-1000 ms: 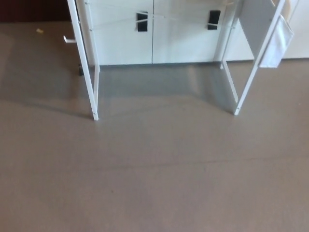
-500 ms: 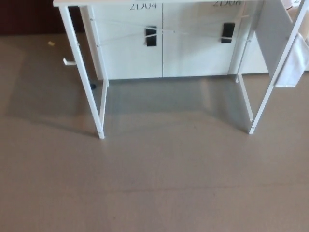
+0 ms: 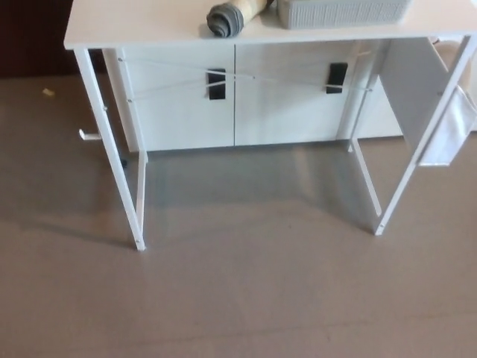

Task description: The robot walks towards a desk on which a shovel is kept on the left hand side and a container is kept on the right hand side. The robot picks up the shovel using its left hand and places it in the container.

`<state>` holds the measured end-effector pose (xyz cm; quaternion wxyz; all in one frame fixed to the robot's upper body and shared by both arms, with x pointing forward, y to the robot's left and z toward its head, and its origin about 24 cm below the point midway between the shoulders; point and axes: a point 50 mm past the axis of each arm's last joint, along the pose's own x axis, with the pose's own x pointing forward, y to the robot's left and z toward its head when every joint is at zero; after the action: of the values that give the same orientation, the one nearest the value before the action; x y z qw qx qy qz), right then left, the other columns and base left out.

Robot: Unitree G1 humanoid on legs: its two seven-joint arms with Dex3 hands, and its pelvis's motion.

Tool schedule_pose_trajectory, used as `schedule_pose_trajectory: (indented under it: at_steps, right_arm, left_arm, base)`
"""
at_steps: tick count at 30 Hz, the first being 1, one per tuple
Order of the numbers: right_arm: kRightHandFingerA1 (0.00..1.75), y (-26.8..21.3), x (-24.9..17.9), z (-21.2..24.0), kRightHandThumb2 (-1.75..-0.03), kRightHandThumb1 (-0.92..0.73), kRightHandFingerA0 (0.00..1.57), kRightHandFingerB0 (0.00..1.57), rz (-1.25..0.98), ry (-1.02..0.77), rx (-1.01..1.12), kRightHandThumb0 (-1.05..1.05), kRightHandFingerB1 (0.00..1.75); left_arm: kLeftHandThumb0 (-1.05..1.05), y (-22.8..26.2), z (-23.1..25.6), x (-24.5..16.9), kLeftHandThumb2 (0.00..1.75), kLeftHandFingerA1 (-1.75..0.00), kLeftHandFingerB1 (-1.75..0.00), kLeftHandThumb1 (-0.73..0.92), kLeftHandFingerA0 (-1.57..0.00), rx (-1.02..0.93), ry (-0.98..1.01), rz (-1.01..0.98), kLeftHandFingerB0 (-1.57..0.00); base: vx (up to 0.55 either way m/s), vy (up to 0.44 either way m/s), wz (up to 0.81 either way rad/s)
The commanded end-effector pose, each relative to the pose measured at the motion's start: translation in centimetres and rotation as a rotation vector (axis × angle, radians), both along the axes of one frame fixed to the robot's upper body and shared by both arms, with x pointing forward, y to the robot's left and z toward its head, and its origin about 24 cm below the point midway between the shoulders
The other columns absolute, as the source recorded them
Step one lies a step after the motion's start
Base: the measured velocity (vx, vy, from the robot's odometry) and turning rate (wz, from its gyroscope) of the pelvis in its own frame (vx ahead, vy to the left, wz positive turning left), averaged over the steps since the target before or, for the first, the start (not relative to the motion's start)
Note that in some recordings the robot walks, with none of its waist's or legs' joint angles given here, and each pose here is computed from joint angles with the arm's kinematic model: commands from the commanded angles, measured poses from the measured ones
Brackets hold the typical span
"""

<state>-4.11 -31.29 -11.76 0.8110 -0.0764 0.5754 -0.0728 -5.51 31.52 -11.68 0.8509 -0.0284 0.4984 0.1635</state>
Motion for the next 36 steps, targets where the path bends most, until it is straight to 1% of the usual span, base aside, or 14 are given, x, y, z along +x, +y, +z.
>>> schedule_pose_trajectory:
  at_steps: [1,2,3,10,11,12,13,19,24,28,29,31,32,36]
  right_arm:
    - [0.43,-1.6,1.6,0.0,-0.59,-0.62,0.36,0.32,-0.061,-0.072,-0.102,-0.45,0.35]
    - [0.53,-1.9,1.3,-0.2,-0.81,-0.42,0.28,0.23,-0.097,-0.037,-0.112,-0.49,0.47]
    - [0.40,-2.1,1.2,-0.3,-0.58,-0.62,0.38,0.32,-0.111,-0.013,-0.126,-0.44,0.33]
    - [0.42,-1.9,2.4,-0.6,-0.57,-0.58,0.39,0.33,-0.076,-0.037,-0.111,-0.45,0.34]
    - [0.51,-1.8,2.5,-0.6,-0.75,-0.45,0.36,0.28,-0.074,-0.052,-0.090,-0.53,0.45]
    - [0.43,-1.7,2.6,-0.6,-0.57,-0.57,0.42,0.33,-0.073,-0.066,-0.077,-0.46,0.36]
    - [0.52,-1.7,2.9,-0.5,-0.74,-0.45,0.36,0.26,-0.075,-0.078,-0.065,-0.51,0.46]
    - [0.43,-1.8,3.3,-0.7,-0.56,-0.54,0.44,0.31,-0.073,-0.068,-0.059,-0.44,0.36]
    - [0.41,-1.7,3.8,-0.8,-0.56,-0.53,0.45,0.33,-0.060,-0.069,-0.069,-0.45,0.35]
    - [0.41,-1.4,4.3,-0.5,-0.56,-0.55,0.41,0.33,-0.019,-0.118,-0.064,-0.45,0.35]
    - [0.50,-1.2,4.5,-0.5,-0.74,-0.44,0.36,0.28,-0.017,-0.134,-0.055,-0.52,0.45]
    - [0.50,-1.3,4.5,-0.4,-0.74,-0.44,0.36,0.28,0.005,-0.133,-0.063,-0.54,0.45]
    - [0.40,-1.2,4.5,-0.5,-0.56,-0.55,0.43,0.33,0.008,-0.121,-0.068,-0.48,0.35]
    - [0.41,-1.2,5.1,-0.3,-0.57,-0.55,0.43,0.34,0.027,-0.139,-0.068,-0.46,0.35]
  left_arm:
    - [-0.35,1.5,0.4,0.6,0.59,-0.54,-0.30,0.59,-0.26,0.084,-0.010,0.045,-0.28]
    - [-0.37,1.6,0.4,0.6,0.59,-0.53,-0.30,0.59,-0.25,0.085,-0.003,0.046,-0.27]
    - [-0.38,1.7,0.4,0.6,0.59,-0.54,-0.29,0.59,-0.21,0.083,-0.002,0.041,-0.24]
    - [-0.39,2.0,0.2,1.6,0.58,-0.52,-0.28,0.59,-0.22,0.101,0.020,0.009,-0.22]
    - [-0.41,2.0,0.2,1.6,0.58,-0.50,-0.28,0.58,-0.19,0.094,0.024,-0.009,-0.22]
    - [-0.40,1.9,0.2,1.6,0.58,-0.50,-0.28,0.59,-0.19,0.093,0.023,-0.019,-0.22]
    - [-0.39,1.8,0.2,1.9,0.58,-0.50,-0.29,0.58,-0.19,0.097,0.016,-0.023,-0.23]
    - [-0.38,1.9,0.2,2.1,0.58,-0.49,-0.27,0.61,-0.17,0.092,0.008,-0.017,-0.20]
    - [-0.38,1.9,0.2,2.6,0.58,-0.51,-0.28,0.59,-0.18,0.105,0.001,-0.017,-0.22]
    - [-0.40,1.9,0.2,3.0,0.59,-0.49,-0.28,0.60,-0.20,0.113,-0.009,-0.041,-0.21]
    - [-0.40,1.9,0.2,3.0,0.59,-0.51,-0.28,0.60,-0.20,0.119,-0.018,-0.043,-0.22]
    - [-0.38,1.8,0.2,3.0,0.59,-0.51,-0.28,0.60,-0.20,0.112,-0.020,-0.033,-0.22]
    - [-0.37,1.8,0.1,3.1,0.58,-0.51,-0.28,0.60,-0.20,0.113,-0.020,-0.032,-0.22]
    - [-0.38,1.6,0.0,3.5,0.59,-0.53,-0.29,0.60,-0.21,0.127,-0.020,-0.051,-0.23]
  base:
    - [0.24,-0.126,0.19]
    - [0.25,-0.112,0.09]
    - [0.27,-0.163,-0.58]
    - [0.17,-0.173,0.07]
    - [0.15,-0.029,-0.04]
    - [0.00,0.000,0.00]
    - [0.13,0.037,-0.12]
    - [0.24,0.179,-0.06]
    - [0.20,0.107,0.06]
    - [0.10,-0.063,0.10]
    - [0.14,-0.131,0.07]
    - [0.15,-0.188,0.16]
    - [0.21,-0.282,0.16]
    - [0.22,-0.238,0.08]
